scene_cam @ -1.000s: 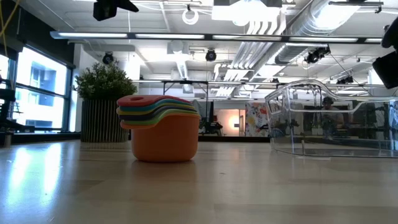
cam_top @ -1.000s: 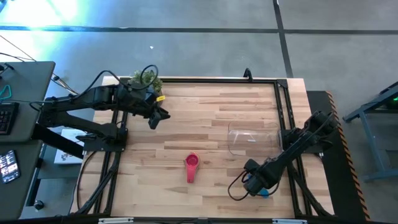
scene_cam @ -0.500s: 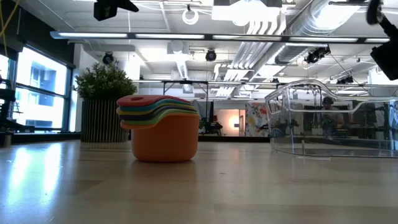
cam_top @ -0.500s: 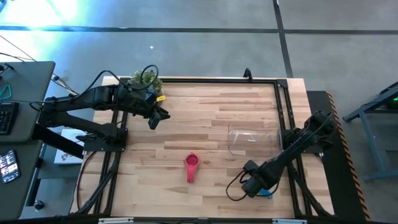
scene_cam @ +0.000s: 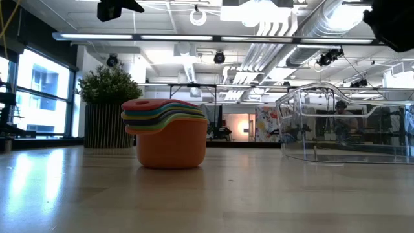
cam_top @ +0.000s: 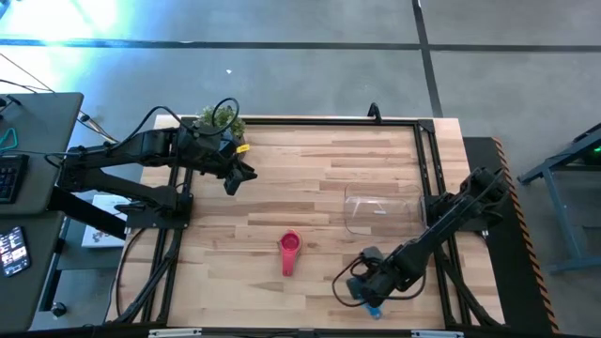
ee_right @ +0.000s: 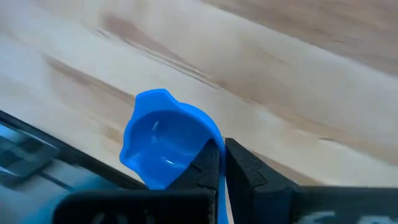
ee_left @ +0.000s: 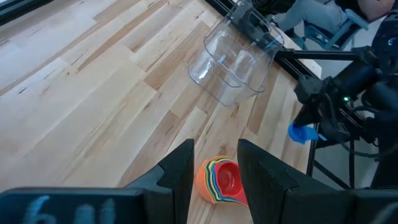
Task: Nest measuring cups in basket
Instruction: Stack the blue measuring cup on top of the pink measuring cup
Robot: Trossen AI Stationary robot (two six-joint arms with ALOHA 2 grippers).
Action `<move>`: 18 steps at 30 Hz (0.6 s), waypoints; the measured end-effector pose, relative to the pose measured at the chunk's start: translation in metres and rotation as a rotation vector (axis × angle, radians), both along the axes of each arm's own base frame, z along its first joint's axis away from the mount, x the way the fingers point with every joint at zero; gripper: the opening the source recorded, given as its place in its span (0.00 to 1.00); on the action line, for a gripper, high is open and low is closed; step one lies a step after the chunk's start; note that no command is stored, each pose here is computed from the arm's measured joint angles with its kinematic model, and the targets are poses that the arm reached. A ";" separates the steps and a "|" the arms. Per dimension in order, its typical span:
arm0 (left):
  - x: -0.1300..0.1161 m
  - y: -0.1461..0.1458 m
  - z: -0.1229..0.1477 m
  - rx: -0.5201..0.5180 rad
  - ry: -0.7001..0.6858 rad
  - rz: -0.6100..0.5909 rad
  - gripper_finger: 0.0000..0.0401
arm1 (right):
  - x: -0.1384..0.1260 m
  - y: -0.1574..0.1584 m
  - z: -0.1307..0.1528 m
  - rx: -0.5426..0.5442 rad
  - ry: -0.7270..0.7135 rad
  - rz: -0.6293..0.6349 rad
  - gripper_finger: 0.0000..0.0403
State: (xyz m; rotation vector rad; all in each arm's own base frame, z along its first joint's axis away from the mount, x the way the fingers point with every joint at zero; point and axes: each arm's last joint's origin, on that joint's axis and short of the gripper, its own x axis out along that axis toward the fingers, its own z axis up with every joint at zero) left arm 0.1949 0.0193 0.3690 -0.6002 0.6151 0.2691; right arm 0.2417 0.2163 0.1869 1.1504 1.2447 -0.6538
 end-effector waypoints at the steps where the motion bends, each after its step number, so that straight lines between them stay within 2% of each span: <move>1: 0.000 0.000 0.000 0.000 0.000 0.000 0.28 | 0.002 0.001 0.002 0.005 -0.024 -0.051 0.00; 7: 0.000 0.000 0.000 0.014 0.001 -0.010 0.28 | 0.013 0.002 0.015 0.010 -0.145 -0.276 0.00; 12: 0.000 0.000 0.000 0.042 0.003 -0.032 0.28 | 0.028 -0.004 0.029 0.014 -0.214 -0.347 0.00; 18: 0.000 0.000 0.000 0.098 0.008 -0.076 0.28 | 0.051 -0.022 0.047 -0.035 -0.327 -0.433 0.00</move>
